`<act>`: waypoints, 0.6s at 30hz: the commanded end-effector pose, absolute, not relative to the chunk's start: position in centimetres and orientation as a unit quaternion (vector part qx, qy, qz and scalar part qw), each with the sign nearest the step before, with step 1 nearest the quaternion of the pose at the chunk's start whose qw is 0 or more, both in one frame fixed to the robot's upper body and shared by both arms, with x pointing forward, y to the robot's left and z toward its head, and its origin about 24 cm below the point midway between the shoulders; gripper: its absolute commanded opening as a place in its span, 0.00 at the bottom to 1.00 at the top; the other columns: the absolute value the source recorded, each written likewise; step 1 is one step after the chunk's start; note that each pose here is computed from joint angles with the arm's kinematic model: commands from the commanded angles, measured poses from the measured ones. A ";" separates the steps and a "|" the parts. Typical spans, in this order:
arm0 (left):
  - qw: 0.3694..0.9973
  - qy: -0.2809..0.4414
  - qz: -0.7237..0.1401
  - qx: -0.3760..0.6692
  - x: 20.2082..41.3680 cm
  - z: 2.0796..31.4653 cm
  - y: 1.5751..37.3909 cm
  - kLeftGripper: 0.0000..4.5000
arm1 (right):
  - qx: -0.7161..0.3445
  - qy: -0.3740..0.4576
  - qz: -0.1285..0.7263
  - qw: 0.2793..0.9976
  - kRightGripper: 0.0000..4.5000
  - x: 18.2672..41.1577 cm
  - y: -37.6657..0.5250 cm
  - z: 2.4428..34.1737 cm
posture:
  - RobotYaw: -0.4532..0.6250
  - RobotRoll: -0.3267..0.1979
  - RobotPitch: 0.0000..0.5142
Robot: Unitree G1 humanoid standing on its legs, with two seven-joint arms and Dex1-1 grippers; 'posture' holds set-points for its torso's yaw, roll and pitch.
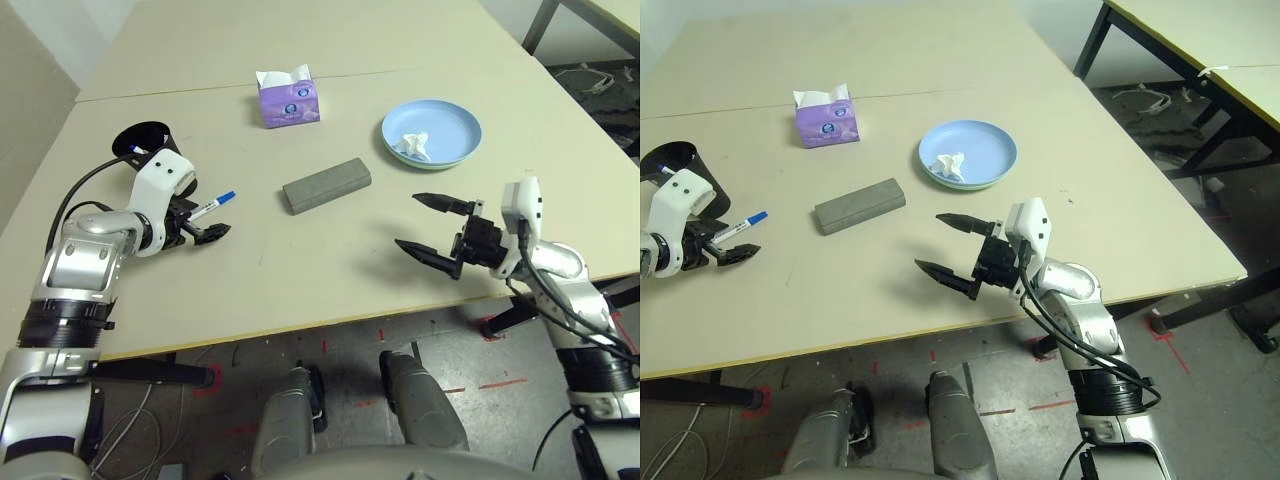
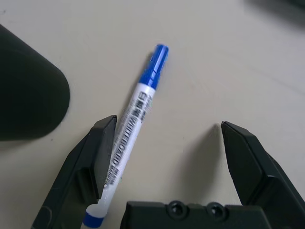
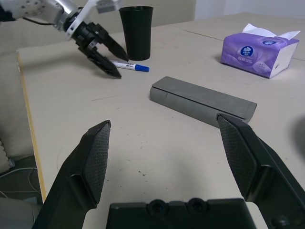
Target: Organize and tidy the items on the table.
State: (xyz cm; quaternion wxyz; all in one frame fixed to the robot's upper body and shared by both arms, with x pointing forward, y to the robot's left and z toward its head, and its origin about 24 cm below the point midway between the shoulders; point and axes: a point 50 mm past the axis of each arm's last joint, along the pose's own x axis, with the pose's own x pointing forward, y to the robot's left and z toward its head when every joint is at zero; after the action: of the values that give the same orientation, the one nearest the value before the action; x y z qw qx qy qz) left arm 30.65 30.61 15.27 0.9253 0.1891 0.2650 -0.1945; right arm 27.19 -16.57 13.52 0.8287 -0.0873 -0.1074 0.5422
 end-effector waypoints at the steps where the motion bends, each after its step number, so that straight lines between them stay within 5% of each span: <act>1: 0.920 0.279 -0.191 0.197 31.1 15.5 31.3 0.99 | -0.091 -0.107 0.549 0.824 1.00 27.0 -16.3 13.3 | 0.27 0.62 0.36; 18: 0.917 0.311 -0.212 0.129 30.4 14.5 31.2 0.99 | -0.090 -0.116 0.553 0.820 1.00 27.0 -15.8 13.7 | 0.28 0.62 0.36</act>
State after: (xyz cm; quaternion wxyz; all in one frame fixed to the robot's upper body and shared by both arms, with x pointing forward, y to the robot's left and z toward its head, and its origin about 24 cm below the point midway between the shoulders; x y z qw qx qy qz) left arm 30.73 31.09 14.90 0.9184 0.1421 0.3025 -0.2116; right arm 27.18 -16.31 13.61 0.8276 -0.0861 -0.1122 0.5433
